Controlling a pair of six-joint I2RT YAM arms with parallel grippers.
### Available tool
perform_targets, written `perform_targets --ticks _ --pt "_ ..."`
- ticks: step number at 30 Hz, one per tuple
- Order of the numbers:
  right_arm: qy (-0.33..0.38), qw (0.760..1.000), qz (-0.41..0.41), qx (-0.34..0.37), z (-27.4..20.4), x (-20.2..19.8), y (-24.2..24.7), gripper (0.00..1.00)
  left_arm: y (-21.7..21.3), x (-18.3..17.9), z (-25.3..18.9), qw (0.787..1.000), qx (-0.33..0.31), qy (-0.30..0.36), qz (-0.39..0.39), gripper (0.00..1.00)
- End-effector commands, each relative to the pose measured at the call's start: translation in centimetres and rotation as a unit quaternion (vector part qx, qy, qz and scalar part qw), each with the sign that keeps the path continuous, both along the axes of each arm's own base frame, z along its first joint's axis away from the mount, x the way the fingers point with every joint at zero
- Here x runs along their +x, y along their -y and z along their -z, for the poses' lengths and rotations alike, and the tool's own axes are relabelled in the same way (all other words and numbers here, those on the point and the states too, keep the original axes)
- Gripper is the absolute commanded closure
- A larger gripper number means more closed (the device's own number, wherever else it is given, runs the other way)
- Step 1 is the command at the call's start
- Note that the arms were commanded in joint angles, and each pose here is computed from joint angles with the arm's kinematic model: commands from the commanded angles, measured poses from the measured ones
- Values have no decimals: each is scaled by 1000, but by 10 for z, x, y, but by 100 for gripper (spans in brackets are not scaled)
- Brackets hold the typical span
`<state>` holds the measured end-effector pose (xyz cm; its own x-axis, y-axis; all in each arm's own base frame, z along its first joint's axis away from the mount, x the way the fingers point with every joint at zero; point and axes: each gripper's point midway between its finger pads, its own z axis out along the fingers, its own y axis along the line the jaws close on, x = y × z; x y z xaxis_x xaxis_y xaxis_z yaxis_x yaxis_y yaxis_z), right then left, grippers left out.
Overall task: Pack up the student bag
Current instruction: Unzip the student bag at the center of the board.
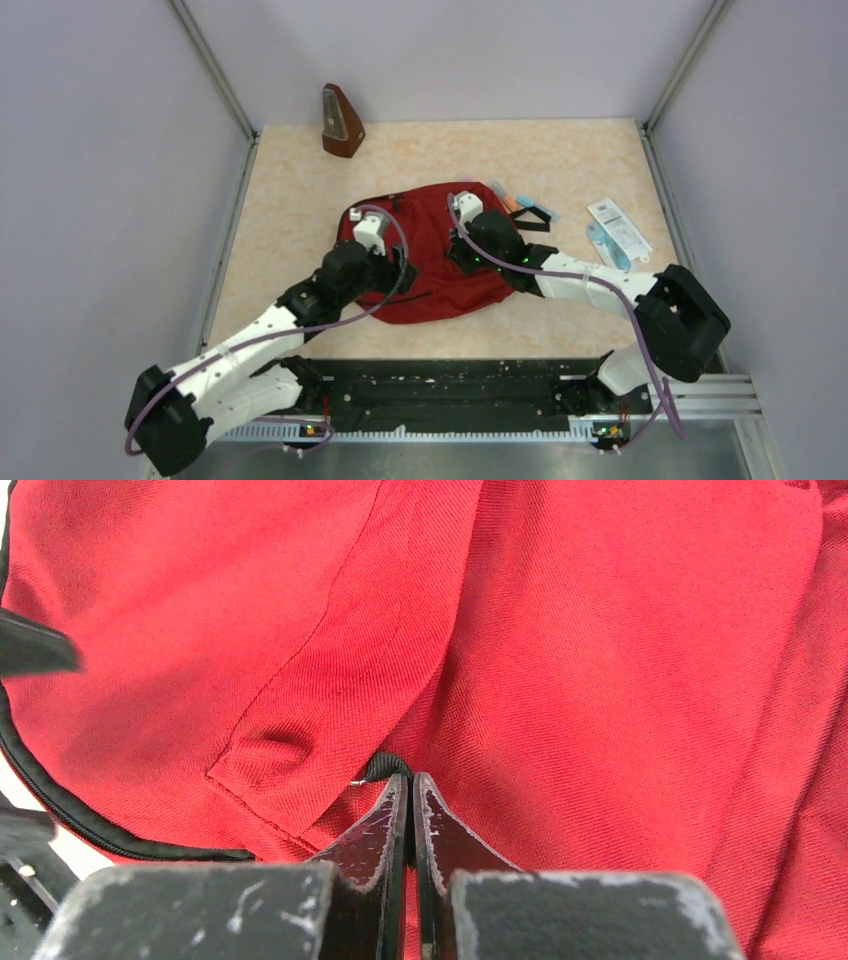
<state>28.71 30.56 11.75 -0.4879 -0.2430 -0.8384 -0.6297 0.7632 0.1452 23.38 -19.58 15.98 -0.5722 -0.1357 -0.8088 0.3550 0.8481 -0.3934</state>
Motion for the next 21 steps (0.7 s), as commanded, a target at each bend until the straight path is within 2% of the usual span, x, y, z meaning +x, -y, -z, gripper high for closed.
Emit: perform_targets --ticks 1,6,11,13,16,21 --pt "15 999 3 38 -22 1 -1 100 53 19 -32 993 -46 76 73 31" --pt "13 999 -1 44 -25 -3 -1 100 80 35 -27 990 -39 90 101 27" --pt "9 999 -9 49 -24 -5 -4 100 91 48 -9 991 -10 80 105 28" --pt "8 999 -8 49 -24 -5 -4 100 92 51 -1 991 5 78 106 32" --pt "9 999 -8 49 -25 -5 -4 100 94 51 10 992 21 66 109 44" --pt "12 999 1 47 -26 -2 -2 100 91 42 25 993 43 53 100 43"
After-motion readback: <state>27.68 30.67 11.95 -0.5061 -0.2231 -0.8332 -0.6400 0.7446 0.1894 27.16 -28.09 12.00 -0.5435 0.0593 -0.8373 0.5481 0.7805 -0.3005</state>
